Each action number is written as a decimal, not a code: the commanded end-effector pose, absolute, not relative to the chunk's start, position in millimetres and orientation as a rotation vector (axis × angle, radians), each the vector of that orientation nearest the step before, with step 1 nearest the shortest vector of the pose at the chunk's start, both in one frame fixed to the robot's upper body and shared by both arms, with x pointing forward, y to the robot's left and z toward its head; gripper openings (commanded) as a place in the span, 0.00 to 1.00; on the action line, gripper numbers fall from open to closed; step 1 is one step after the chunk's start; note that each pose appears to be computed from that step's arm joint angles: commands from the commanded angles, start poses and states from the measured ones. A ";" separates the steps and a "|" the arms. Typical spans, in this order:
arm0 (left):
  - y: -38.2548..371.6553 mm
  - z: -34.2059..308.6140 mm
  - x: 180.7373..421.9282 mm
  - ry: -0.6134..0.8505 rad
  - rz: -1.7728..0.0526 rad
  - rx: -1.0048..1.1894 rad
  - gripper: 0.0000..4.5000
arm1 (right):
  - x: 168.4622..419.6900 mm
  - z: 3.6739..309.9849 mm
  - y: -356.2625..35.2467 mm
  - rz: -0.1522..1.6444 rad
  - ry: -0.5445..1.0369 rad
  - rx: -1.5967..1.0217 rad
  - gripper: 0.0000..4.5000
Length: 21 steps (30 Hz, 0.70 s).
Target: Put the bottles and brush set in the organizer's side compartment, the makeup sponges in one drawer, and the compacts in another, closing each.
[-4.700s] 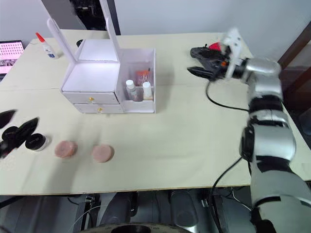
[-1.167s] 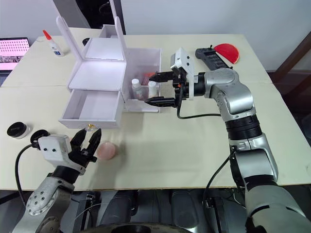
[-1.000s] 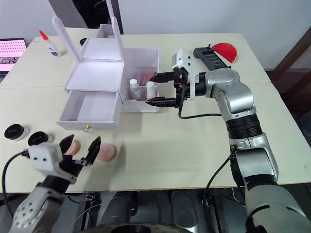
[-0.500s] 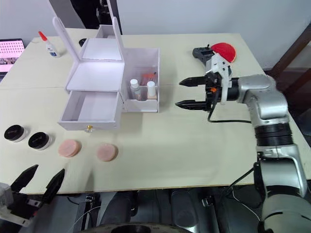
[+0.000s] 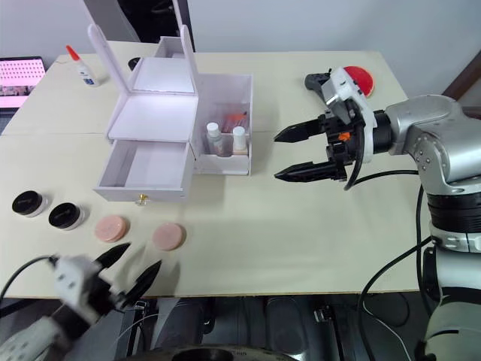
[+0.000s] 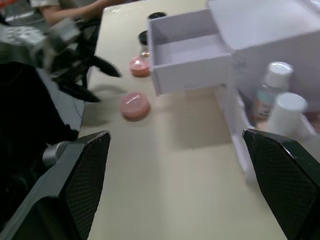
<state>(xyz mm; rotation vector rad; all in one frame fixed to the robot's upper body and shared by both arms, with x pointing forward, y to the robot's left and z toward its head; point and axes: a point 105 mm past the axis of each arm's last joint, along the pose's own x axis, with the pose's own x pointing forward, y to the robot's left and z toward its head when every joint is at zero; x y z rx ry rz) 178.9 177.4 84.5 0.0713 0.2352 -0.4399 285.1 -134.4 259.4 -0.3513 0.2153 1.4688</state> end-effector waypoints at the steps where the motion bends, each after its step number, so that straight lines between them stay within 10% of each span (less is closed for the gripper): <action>1: 158.5 90.8 186.2 0.300 -0.447 0.061 0.99 | 279.9 269.2 -131.5 1.460 0.182 -0.396 1.00; 21: 162.3 85.6 212.8 0.401 -0.340 0.088 0.94 | 283.6 269.8 -129.5 1.393 0.165 -0.415 1.00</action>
